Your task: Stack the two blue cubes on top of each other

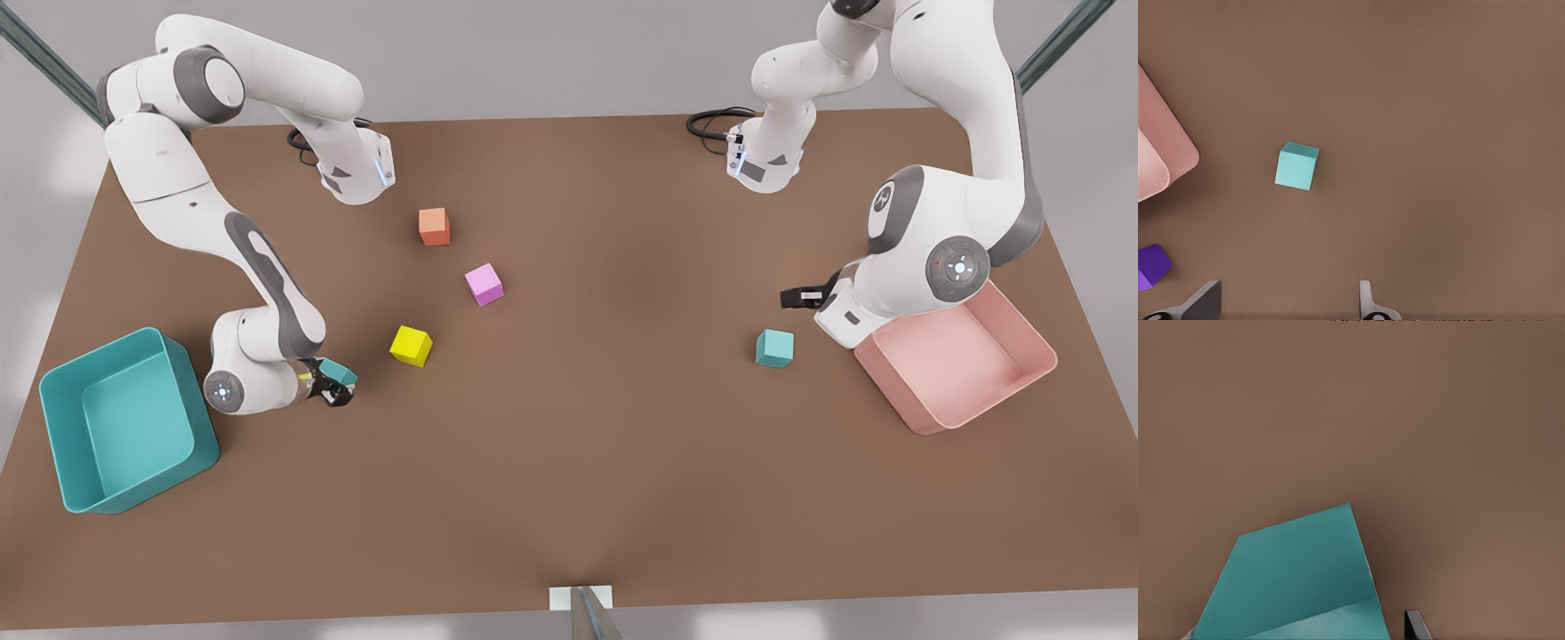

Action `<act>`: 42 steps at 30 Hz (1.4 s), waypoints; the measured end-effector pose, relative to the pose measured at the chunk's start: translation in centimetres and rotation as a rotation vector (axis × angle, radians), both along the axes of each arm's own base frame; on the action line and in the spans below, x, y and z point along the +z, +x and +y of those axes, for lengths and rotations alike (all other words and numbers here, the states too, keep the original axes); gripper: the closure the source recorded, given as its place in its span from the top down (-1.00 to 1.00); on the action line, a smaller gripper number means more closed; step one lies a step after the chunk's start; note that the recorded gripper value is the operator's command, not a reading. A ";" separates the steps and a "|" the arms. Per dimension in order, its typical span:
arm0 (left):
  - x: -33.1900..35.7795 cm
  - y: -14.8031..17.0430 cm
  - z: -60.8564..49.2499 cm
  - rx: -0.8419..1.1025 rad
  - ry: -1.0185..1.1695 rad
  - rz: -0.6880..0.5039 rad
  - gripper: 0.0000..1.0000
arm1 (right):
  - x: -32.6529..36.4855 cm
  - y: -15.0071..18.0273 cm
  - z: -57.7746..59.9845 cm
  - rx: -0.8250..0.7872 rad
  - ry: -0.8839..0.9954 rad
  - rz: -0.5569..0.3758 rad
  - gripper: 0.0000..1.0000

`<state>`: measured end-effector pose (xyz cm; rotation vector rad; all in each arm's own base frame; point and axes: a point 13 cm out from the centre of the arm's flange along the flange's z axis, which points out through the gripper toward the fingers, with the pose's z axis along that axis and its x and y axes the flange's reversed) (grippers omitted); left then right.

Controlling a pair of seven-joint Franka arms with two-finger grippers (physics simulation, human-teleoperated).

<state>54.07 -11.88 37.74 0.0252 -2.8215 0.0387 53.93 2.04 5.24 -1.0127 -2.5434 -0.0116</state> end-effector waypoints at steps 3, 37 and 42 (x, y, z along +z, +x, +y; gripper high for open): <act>0.0 0.0 0.0 0.000 0.000 0.000 1.00 | -0.3 -0.2 -0.1 0.016 0.002 0.005 0.85; -24.8 -3.1 5.3 -0.128 0.086 0.060 1.00 | 4.6 6.2 49.8 0.078 0.288 -0.318 0.99; -26.2 -2.1 4.7 -0.172 0.038 0.026 1.00 | 15.9 10.9 42.6 -0.026 0.315 -0.314 0.99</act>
